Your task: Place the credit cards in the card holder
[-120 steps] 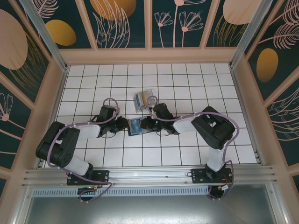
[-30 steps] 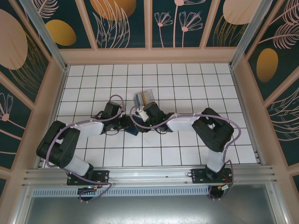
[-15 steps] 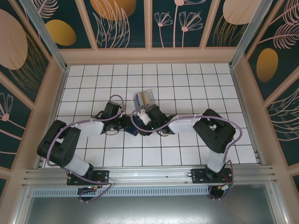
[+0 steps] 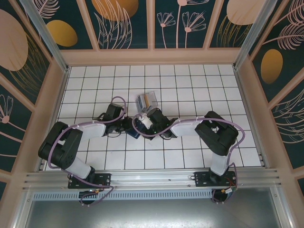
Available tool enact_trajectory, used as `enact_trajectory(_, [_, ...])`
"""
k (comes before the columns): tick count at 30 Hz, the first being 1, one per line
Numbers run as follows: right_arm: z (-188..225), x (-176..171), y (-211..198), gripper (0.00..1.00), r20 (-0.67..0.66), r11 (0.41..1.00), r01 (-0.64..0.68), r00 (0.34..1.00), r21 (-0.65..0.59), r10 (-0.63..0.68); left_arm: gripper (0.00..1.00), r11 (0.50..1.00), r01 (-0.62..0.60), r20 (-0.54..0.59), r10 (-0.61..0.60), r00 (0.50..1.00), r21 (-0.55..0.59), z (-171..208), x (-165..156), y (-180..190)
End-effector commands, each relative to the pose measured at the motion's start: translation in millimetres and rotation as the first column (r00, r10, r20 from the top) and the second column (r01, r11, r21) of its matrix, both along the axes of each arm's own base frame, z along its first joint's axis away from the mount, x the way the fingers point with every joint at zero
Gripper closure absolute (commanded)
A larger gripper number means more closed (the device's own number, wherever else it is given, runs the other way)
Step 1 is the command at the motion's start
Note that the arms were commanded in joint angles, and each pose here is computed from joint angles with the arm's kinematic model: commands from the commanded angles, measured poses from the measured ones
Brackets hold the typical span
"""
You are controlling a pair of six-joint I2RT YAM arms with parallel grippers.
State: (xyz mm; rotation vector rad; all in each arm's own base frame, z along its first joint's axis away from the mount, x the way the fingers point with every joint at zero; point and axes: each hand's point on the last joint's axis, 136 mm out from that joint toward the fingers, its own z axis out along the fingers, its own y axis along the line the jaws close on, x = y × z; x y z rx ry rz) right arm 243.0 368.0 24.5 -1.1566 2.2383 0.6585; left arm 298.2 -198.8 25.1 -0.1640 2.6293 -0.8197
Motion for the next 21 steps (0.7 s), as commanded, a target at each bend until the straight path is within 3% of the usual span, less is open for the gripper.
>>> enact_trajectory(1, [11, 9, -1, 0.84, 0.088, 0.998, 0.055, 0.994, 0.038, -0.058, 0.77, 0.995, -0.039, -0.152, 0.054, 0.987, 0.096, -42, -28, 19])
enact_trajectory(8, [37, 7, -31, 0.96, 0.115, 0.927, 0.228, 0.955, 0.298, -0.272, 0.81, 0.989, -0.105, -0.210, 0.125, 0.970, 0.104, -59, -37, 25])
enact_trajectory(11, [42, -1, -35, 0.97, 0.107, 0.901, 0.229, 0.952, 0.368, -0.285, 0.82, 0.987, -0.110, -0.217, 0.134, 0.967, 0.116, -62, -37, 27])
enact_trajectory(16, [48, -13, -21, 0.77, 0.087, 0.928, 0.145, 0.979, 0.343, -0.185, 0.82, 0.991, -0.106, -0.224, 0.123, 0.967, 0.084, -59, -37, 21])
enact_trajectory(19, [34, -10, -9, 0.66, 0.094, 0.968, 0.083, 0.990, 0.238, -0.108, 0.82, 0.991, -0.104, -0.221, 0.121, 0.968, 0.086, -59, -35, 21])
enact_trajectory(21, [20, -8, -2, 0.65, 0.062, 0.984, 0.058, 0.996, 0.167, -0.070, 0.82, 0.992, -0.102, -0.227, 0.116, 0.967, 0.073, -58, -35, 18])
